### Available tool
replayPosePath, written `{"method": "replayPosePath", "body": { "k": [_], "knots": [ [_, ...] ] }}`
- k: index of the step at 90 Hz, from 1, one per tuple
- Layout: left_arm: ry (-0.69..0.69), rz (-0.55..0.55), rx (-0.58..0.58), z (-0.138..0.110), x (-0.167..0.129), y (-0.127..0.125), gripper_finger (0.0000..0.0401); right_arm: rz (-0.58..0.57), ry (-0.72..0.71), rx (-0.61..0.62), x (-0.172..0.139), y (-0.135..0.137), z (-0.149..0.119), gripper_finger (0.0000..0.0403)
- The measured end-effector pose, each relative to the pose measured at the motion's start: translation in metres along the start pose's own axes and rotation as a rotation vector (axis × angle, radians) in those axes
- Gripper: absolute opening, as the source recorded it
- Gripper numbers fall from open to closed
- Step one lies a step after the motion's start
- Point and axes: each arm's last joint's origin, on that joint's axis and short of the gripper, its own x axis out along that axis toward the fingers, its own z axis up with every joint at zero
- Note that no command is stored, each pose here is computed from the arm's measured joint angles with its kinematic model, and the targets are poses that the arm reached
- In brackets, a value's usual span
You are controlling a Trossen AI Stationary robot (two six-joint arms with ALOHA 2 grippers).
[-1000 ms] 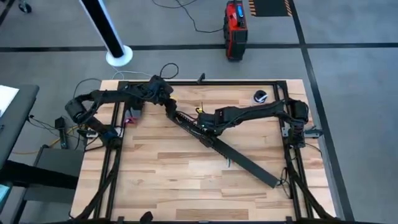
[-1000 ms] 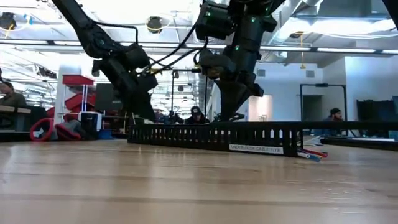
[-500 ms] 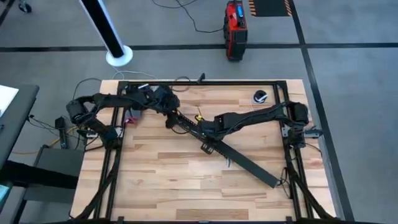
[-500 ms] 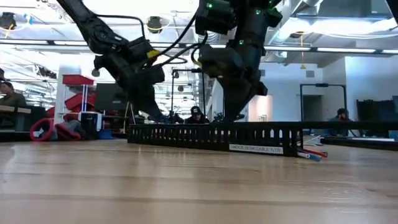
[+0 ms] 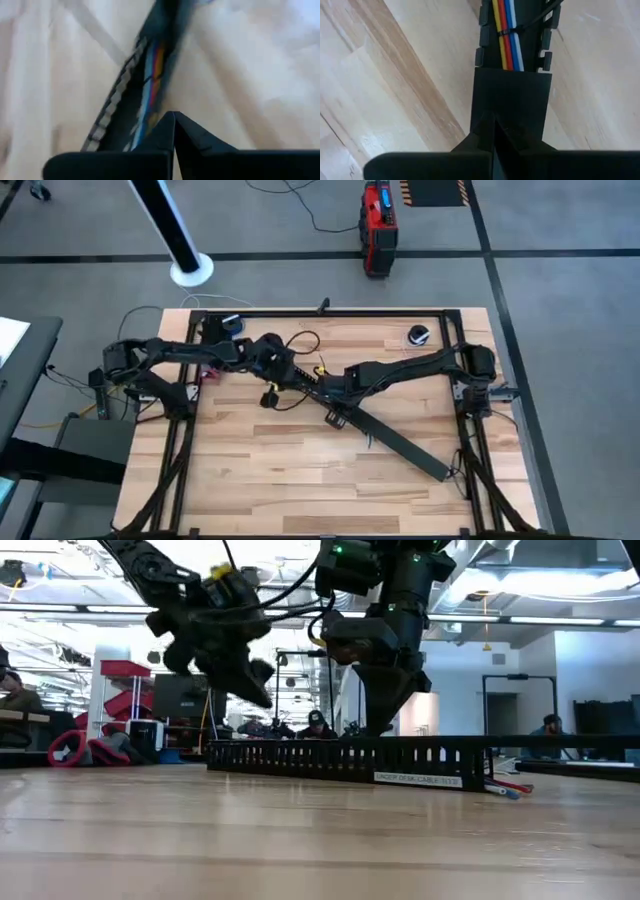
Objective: Ziptie cables
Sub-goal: Close the black cable duct
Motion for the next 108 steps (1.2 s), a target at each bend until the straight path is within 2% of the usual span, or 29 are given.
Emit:
{"method": "replayPosePath", "body": {
  "k": [9, 17, 39, 68, 84, 108],
  "knots": [
    [-0.048, -0.073, 0.026, 0.006, 0.009, -0.009, 0.0, 0.0, -0.002, -0.011, 0.0, -0.001, 0.001, 0.0],
    [-0.04, -0.104, 0.003, 0.004, 0.025, -0.012, 0.0, 0.001, -0.005, -0.013, 0.0, -0.003, 0.002, 0.0],
    [-0.091, -0.095, -0.115, -0.006, 0.073, -0.01, 0.0, 0.004, -0.015, -0.025, 0.0, -0.004, 0.004, 0.0],
    [-0.062, 0.139, -0.251, -0.017, 0.099, -0.006, 0.0, -0.005, -0.027, -0.027, 0.001, -0.005, 0.005, 0.0],
    [-0.087, 0.164, -0.317, -0.021, 0.106, -0.004, 0.0, -0.006, -0.032, -0.025, 0.002, -0.005, 0.006, 0.0],
    [-0.082, 0.226, -0.352, -0.022, 0.106, -0.002, 0.0, -0.022, 0.002, -0.02, 0.025, -0.009, 0.01, 0.0]
  ]
}}
